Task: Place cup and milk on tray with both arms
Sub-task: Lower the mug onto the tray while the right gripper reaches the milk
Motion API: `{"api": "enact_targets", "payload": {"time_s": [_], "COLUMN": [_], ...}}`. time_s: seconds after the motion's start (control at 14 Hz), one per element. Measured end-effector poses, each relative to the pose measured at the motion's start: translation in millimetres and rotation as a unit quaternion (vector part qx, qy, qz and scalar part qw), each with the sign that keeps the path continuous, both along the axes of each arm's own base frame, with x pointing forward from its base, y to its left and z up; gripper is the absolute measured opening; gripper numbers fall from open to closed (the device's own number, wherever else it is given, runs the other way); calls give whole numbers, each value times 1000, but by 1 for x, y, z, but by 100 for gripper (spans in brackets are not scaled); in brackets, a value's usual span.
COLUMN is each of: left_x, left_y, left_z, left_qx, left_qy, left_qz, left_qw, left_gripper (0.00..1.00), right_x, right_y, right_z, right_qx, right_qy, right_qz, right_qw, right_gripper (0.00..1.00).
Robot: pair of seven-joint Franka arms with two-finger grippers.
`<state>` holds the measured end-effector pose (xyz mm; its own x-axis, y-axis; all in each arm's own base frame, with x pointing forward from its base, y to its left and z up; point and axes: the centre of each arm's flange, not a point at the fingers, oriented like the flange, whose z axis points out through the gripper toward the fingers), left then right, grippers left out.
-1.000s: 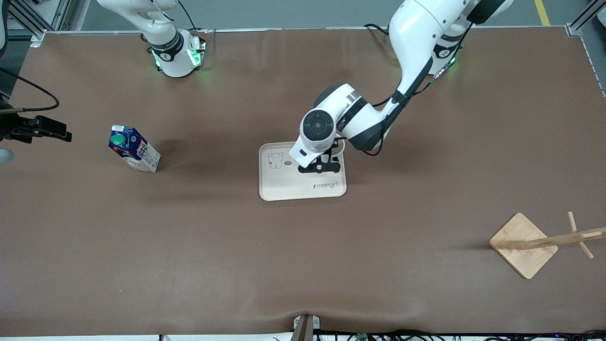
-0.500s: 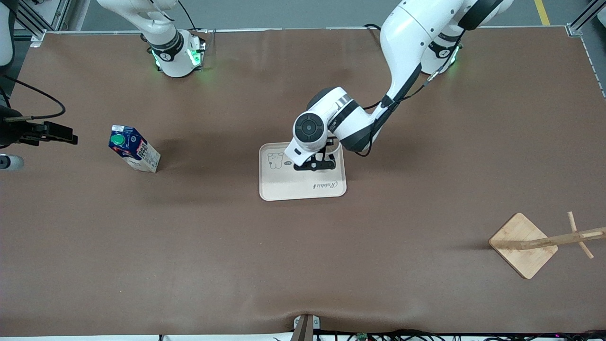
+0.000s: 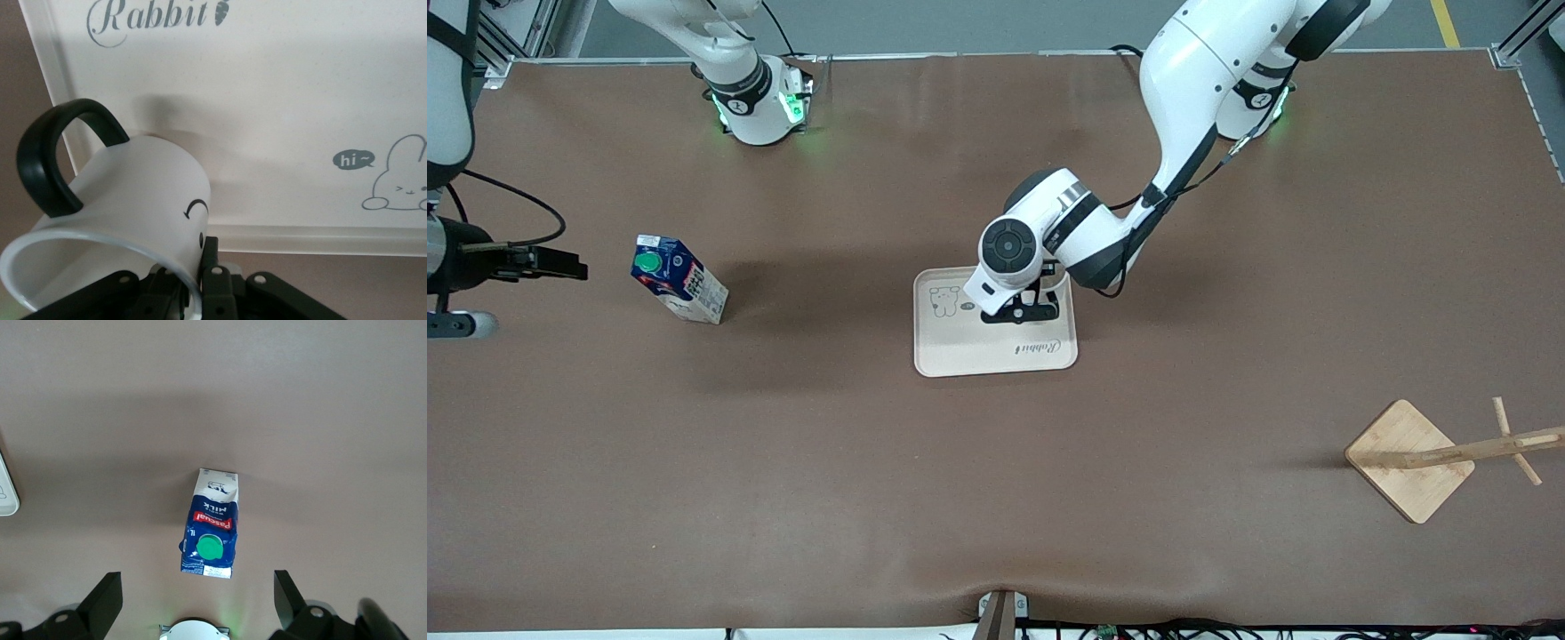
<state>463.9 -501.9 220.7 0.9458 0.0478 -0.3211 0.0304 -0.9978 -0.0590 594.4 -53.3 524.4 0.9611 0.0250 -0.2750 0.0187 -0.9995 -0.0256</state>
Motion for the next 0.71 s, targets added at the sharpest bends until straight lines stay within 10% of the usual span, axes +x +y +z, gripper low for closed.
{"api": "enact_targets", "payload": {"time_s": [0.21,0.71], "left_x": [2,24], "left_y": [1,-2], "left_z": [-2,31], "left_qx": [1,-7], "left_qy": [0,-14], "left_qz": [2,4], "left_qw": [1000,1000], "left_gripper": [14,82], "right_x": [9,-10], "right_y": [14,14], "right_z": [-20,-84], "right_qx": [1,5], "right_qy": [12,61], "right_qz": [12,10], "right_qw": [1000,998], "right_gripper": [100,100]}}
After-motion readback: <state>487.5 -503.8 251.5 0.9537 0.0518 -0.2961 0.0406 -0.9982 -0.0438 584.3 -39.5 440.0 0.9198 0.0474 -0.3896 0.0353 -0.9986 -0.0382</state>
